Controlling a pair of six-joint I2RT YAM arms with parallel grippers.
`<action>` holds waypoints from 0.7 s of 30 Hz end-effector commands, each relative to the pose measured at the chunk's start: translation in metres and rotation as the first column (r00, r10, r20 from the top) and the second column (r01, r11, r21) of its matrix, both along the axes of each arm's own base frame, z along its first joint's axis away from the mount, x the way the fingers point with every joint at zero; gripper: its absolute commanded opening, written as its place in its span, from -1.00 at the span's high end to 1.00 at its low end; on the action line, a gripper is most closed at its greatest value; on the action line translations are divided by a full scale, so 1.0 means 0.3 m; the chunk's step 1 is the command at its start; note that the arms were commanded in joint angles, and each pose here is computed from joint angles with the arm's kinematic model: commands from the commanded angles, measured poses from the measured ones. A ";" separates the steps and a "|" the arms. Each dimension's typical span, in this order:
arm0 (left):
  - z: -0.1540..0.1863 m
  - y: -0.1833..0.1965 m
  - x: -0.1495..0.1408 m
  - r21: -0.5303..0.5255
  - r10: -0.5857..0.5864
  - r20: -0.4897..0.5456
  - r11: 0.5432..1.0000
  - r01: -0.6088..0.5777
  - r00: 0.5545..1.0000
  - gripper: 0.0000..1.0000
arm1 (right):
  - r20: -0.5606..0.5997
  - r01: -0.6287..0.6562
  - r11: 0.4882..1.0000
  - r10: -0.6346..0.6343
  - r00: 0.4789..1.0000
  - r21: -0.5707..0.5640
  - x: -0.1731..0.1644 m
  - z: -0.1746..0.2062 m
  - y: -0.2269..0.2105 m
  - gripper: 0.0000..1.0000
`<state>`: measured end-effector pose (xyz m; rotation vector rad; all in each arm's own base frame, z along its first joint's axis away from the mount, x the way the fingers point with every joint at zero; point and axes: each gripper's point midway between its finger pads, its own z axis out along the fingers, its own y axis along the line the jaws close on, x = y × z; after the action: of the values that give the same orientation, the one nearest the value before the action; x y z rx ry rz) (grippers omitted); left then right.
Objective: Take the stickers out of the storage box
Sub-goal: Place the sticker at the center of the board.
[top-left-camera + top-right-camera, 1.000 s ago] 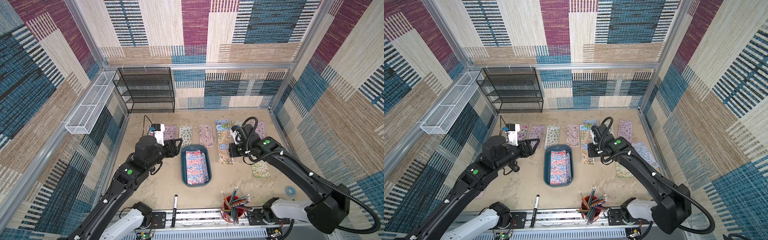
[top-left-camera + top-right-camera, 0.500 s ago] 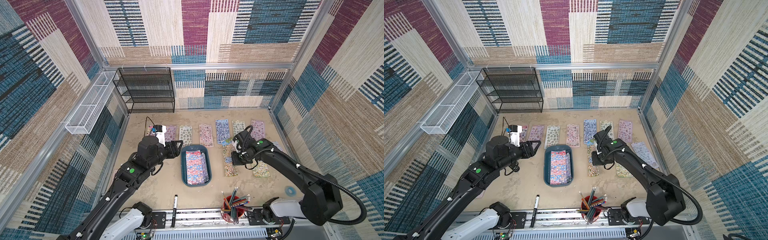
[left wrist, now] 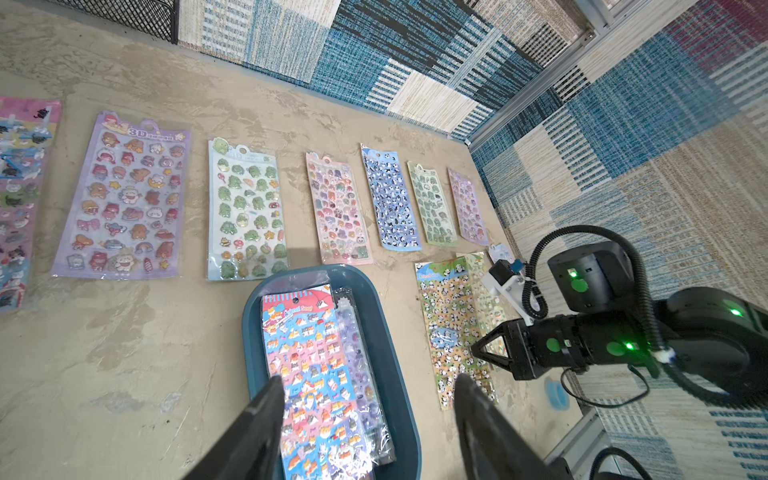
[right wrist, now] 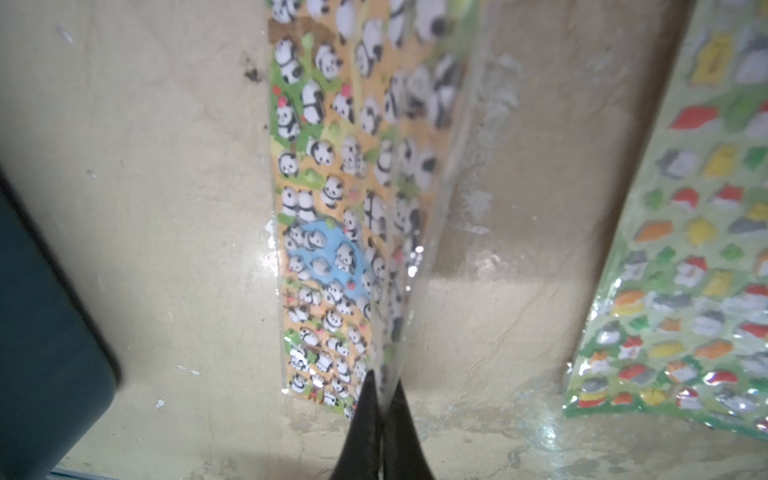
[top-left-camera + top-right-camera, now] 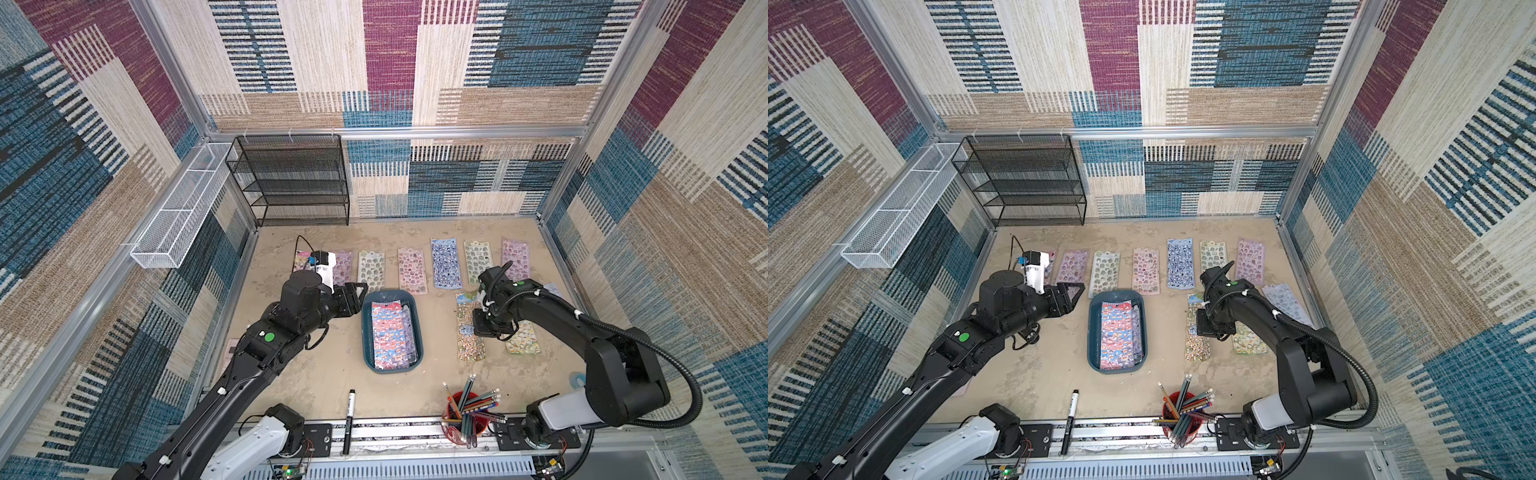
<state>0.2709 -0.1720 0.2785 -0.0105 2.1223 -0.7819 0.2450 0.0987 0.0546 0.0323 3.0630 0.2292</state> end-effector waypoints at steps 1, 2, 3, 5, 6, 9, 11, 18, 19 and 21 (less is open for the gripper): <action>0.012 -0.004 0.008 -0.025 0.007 0.009 1.000 -0.006 1.000 -0.31 | 0.008 0.012 0.999 -0.012 1.000 -0.037 0.029 -0.031 -0.027 1.00; 0.012 -0.003 0.008 -0.024 0.009 0.010 1.000 -0.009 1.000 -0.31 | -0.001 0.014 0.999 -0.014 1.000 -0.042 0.032 -0.045 -0.032 0.99; 0.011 -0.002 0.007 -0.024 0.010 0.008 1.000 -0.010 1.000 -0.31 | -0.011 0.016 0.999 -0.017 1.000 -0.048 0.033 -0.058 -0.035 0.98; 0.011 0.001 0.007 -0.025 0.015 0.007 1.000 -0.015 1.000 -0.31 | -0.038 0.019 0.998 -0.022 0.999 -0.061 0.029 -0.082 -0.042 0.95; 0.009 0.001 0.007 -0.023 0.014 0.005 1.000 -0.014 1.000 -0.30 | -0.053 0.020 0.997 -0.024 0.998 -0.072 0.023 -0.094 -0.048 0.93; 0.013 0.005 0.006 -0.025 0.019 0.009 1.000 -0.018 1.000 -0.30 | -0.071 0.033 0.994 -0.041 0.997 -0.101 0.013 -0.113 -0.066 0.82; 0.010 0.007 0.007 -0.023 0.022 0.007 0.999 -0.022 1.000 -0.30 | -0.070 0.040 0.993 -0.048 0.996 -0.108 0.011 -0.114 -0.072 0.64; -0.008 0.000 0.015 -0.024 0.020 -0.012 1.000 -0.020 1.000 -0.29 | -0.053 0.075 0.989 -0.083 0.995 -0.127 0.007 -0.114 -0.098 0.29; -0.011 0.000 0.015 -0.023 0.021 -0.016 1.000 -0.021 1.000 -0.29 | -0.053 0.078 0.988 -0.086 0.995 -0.130 0.005 -0.115 -0.101 0.26; -0.015 0.001 0.014 -0.019 0.022 -0.019 1.000 -0.022 1.000 -0.28 | -0.045 0.089 0.985 -0.096 0.994 -0.145 0.009 -0.106 -0.111 0.25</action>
<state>0.2730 -0.1716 0.2710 -0.0411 2.1425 -0.7854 0.2458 0.0716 0.0210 0.1423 3.1291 0.0561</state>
